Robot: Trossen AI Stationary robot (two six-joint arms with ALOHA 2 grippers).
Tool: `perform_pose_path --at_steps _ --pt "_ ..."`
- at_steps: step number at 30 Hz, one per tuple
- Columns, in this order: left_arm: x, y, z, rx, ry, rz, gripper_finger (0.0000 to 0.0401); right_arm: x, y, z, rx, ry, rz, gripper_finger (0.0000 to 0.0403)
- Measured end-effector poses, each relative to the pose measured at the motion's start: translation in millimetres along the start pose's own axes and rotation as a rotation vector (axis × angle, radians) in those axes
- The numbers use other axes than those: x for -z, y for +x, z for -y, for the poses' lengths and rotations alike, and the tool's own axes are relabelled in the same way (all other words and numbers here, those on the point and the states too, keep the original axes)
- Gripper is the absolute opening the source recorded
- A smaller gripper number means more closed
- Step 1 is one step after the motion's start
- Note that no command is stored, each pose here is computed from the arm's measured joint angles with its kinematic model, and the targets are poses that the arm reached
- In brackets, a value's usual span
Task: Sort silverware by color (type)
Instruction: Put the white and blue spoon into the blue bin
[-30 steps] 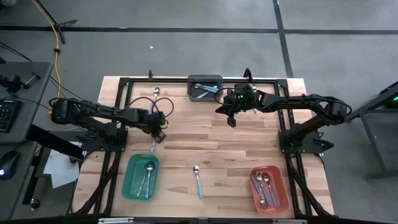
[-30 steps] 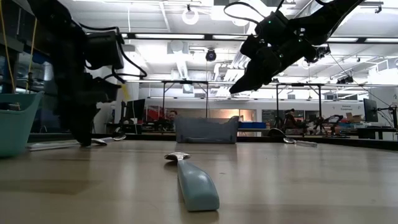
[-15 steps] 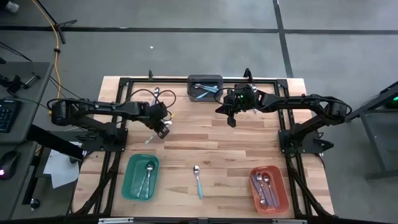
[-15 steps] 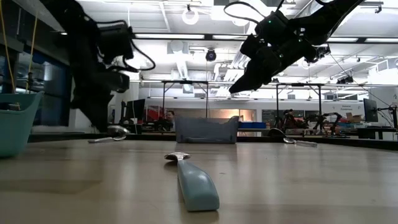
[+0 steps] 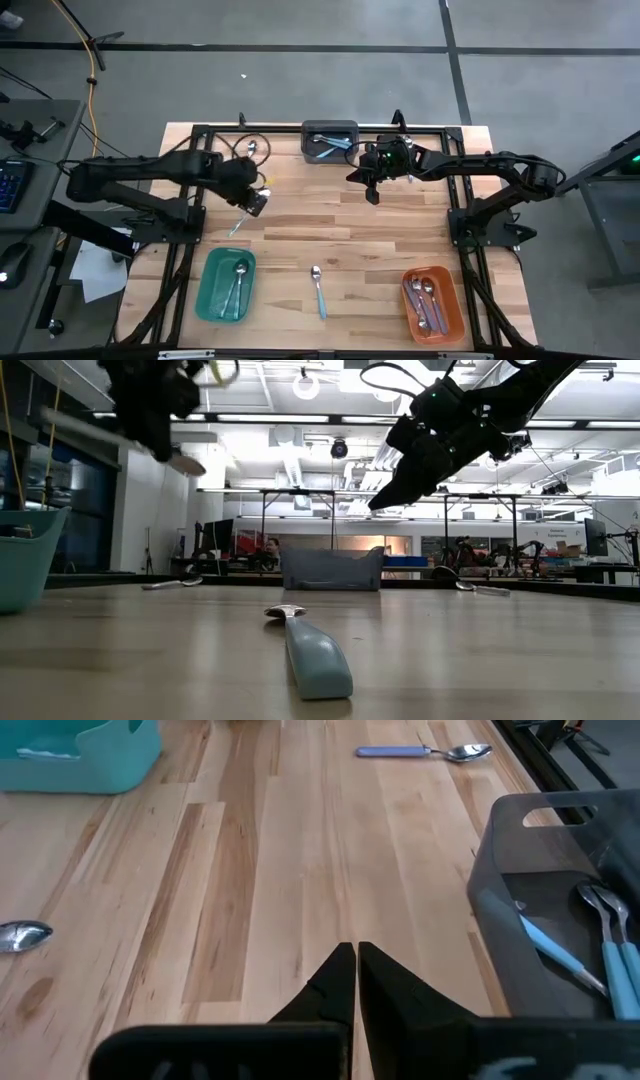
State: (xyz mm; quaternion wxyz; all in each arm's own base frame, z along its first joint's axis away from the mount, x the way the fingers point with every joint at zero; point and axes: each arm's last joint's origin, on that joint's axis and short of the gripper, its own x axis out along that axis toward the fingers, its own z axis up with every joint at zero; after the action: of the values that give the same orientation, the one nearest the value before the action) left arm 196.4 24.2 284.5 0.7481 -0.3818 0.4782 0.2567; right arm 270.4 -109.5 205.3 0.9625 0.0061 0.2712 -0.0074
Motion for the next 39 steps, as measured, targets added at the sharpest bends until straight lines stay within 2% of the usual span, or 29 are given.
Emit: perform_pose_path --at_steps 5,10,14,17,20,26,31,35,39 --pt "33 -20 20 0.054 -0.106 0.019 0.0002 0 0 0 0.0 -0.04 0.0 0.0" --pt "77 -13 39 0.017 -0.156 0.055 0.0002 0 0 0 0.002 -0.065 -0.001 0.0" --pt "113 6 50 -0.057 -0.138 0.02 0.0002 0 0 1 0.004 -0.084 -0.001 0.0" --pt "136 21 56 -0.15 -0.071 -0.011 0.0002 1 -1 3 0.009 -0.08 -0.003 0.0" --pt "155 31 60 -0.196 -0.04 -0.039 0.0001 2 -2 5 0.016 -0.074 -0.005 0.0" --pt "177 42 63 -0.248 0.03 -0.049 0.0002 3 -3 9 0.028 -0.06 -0.007 0.0" --pt "185 56 59 -0.278 0.083 -0.064 0.0002 3 -3 9 0.025 -0.055 -0.015 0.0" --pt "190 73 54 -0.219 0.072 -0.093 0.0002 4 -3 9 0.024 -0.051 -0.019 0.0" --pt "192 82 45 -0.229 0.074 -0.091 0.0002 4 -3 9 0.024 -0.034 -0.02 0.0"
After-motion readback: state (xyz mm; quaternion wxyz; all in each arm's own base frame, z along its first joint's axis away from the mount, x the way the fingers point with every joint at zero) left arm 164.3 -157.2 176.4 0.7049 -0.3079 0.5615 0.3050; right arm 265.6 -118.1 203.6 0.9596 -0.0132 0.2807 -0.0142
